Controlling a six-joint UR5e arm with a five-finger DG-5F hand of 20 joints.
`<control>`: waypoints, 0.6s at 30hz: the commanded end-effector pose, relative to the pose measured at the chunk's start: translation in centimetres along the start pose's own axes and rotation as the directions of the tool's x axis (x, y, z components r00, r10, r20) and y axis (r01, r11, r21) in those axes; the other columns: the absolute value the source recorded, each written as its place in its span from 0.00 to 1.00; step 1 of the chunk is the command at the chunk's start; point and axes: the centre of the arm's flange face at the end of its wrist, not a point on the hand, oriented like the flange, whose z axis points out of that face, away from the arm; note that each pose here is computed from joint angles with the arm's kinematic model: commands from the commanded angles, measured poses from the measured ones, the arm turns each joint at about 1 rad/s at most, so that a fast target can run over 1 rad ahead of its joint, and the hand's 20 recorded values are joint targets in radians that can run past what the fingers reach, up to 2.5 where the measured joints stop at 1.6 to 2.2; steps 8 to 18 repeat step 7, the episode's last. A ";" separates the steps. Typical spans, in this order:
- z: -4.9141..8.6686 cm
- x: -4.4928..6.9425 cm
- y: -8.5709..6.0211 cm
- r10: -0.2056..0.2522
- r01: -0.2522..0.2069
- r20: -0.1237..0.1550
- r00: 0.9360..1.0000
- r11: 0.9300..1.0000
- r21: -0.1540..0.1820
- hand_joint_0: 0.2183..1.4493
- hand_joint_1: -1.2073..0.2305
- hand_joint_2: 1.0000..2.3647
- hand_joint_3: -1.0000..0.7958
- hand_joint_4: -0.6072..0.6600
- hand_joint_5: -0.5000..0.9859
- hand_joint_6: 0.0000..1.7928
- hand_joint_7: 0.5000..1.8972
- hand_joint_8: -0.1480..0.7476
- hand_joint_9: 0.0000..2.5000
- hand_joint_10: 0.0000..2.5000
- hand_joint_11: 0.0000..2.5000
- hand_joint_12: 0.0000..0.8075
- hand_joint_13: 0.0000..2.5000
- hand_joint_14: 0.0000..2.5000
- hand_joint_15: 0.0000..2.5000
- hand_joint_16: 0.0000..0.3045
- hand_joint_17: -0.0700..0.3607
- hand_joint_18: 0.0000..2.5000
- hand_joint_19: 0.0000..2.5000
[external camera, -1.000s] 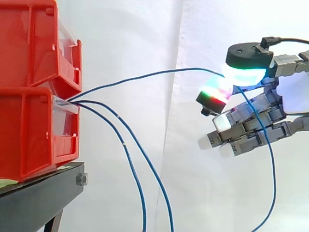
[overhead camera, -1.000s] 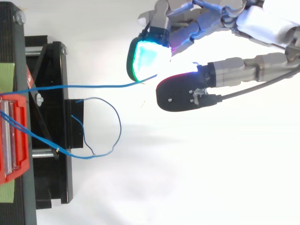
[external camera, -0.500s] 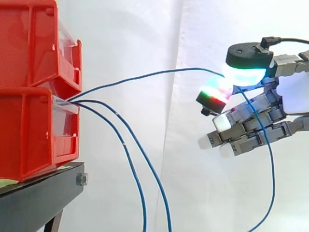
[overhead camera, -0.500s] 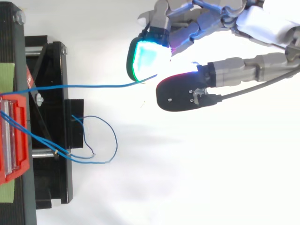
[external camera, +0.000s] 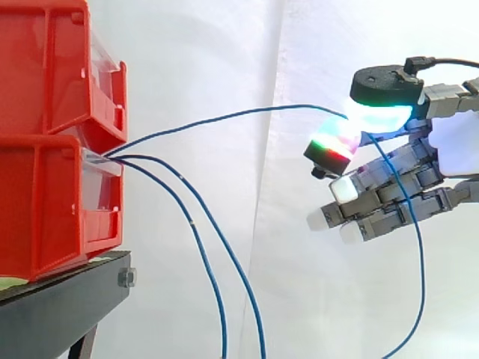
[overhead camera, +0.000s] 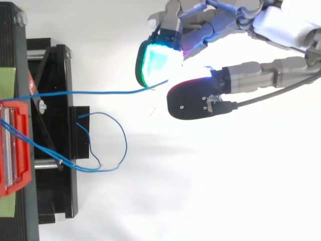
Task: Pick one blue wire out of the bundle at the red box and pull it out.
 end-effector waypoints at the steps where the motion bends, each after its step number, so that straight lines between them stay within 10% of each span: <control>1: 0.0 -0.1 -0.1 0.000 0.000 0.001 1.000 1.000 0.001 0.30 0.24 0.00 0.56 0.53 0.28 0.46 0.44 0.50 0.34 0.01 0.18 0.55 0.11 0.00 0.07 0.25 0.56 0.10 0.13; 18: 0.0 0.0 0.0 0.000 0.000 0.000 1.000 1.000 0.000 0.30 0.24 0.00 0.56 0.53 0.28 0.46 0.44 0.50 0.34 0.01 0.18 0.55 0.11 0.00 0.07 0.25 0.56 0.10 0.12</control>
